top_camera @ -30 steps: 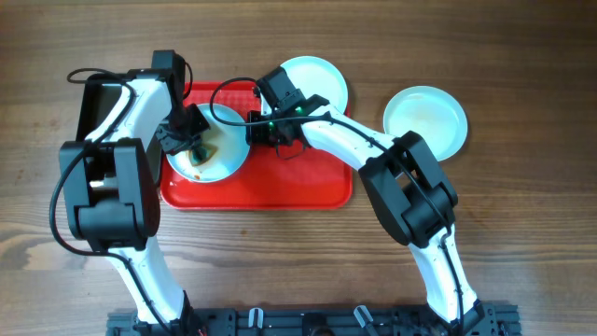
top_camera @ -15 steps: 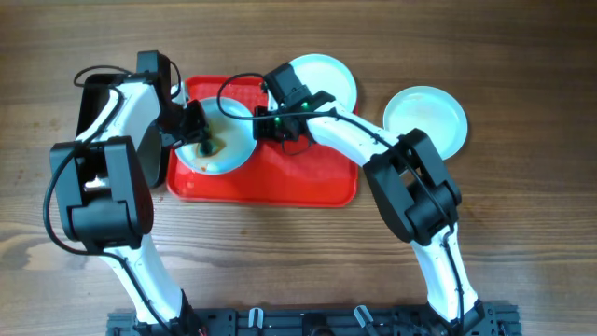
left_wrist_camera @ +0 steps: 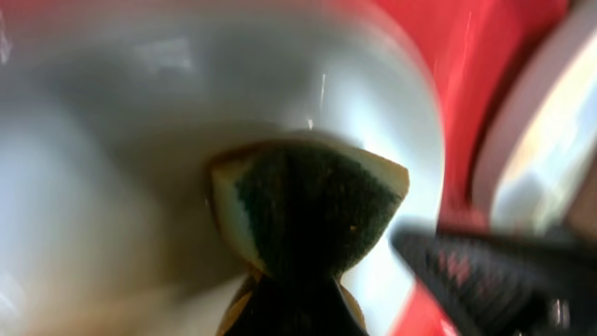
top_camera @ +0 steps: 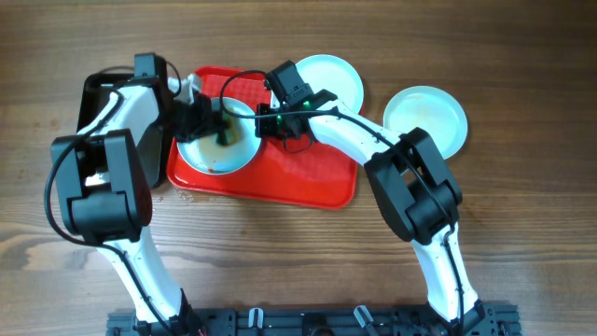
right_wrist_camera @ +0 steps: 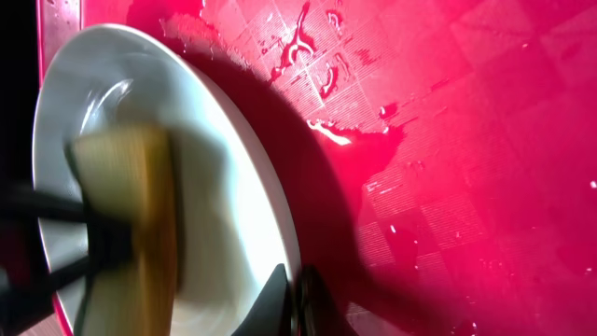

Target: Clean dirty plates on tray and stack at the side

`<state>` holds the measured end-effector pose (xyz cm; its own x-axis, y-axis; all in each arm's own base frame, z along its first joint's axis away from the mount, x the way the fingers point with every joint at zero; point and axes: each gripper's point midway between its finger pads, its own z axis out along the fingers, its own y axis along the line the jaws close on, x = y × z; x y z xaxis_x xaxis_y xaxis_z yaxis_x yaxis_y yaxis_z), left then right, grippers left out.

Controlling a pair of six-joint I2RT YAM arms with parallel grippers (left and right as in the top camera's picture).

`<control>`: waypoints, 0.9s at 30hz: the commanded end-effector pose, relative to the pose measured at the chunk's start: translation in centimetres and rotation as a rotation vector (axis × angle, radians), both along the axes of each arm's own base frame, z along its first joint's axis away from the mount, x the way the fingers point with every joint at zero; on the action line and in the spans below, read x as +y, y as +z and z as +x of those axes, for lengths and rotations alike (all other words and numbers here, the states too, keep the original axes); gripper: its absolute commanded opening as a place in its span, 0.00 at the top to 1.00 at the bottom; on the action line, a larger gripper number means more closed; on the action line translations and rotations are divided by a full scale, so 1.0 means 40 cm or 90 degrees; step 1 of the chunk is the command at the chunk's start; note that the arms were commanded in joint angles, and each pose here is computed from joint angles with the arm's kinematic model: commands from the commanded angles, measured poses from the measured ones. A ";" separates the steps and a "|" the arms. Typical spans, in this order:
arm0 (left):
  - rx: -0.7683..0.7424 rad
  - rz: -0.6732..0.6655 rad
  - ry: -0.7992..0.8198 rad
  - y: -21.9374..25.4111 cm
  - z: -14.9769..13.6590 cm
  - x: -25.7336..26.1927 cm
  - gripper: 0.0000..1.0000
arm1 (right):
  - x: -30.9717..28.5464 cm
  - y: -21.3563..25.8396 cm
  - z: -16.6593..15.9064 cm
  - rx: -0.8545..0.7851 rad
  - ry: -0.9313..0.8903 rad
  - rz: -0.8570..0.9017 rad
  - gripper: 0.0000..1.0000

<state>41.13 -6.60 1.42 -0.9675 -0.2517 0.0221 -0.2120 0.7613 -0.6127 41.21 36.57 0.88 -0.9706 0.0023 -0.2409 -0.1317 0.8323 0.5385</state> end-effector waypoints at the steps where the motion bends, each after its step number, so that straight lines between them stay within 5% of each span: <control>1: 0.055 -0.024 -0.058 -0.019 -0.081 -0.007 0.96 | 0.006 -0.064 -0.041 0.029 0.022 -0.020 0.96; 5: 0.160 0.201 -0.042 -0.089 -0.152 0.125 0.96 | 0.006 -0.064 -0.041 0.029 0.022 -0.020 0.96; 8: 0.191 0.437 0.096 -0.113 -0.136 0.285 0.96 | 0.006 -0.064 -0.040 0.029 0.022 -0.020 0.96; 10: 0.177 0.503 0.179 -0.110 -0.110 0.336 0.96 | 0.006 -0.064 -0.041 0.029 0.022 -0.020 0.96; 15: 0.155 0.531 0.292 -0.086 -0.065 0.366 0.96 | 0.004 -0.065 -0.042 0.030 0.023 -0.022 0.96; 23: 0.007 0.457 0.270 0.142 0.083 0.246 0.96 | 0.001 -0.067 -0.039 0.027 0.019 -0.027 0.94; 27: -0.093 0.414 0.267 0.293 0.131 0.214 0.76 | -0.001 -0.067 -0.036 0.024 0.017 -0.030 0.70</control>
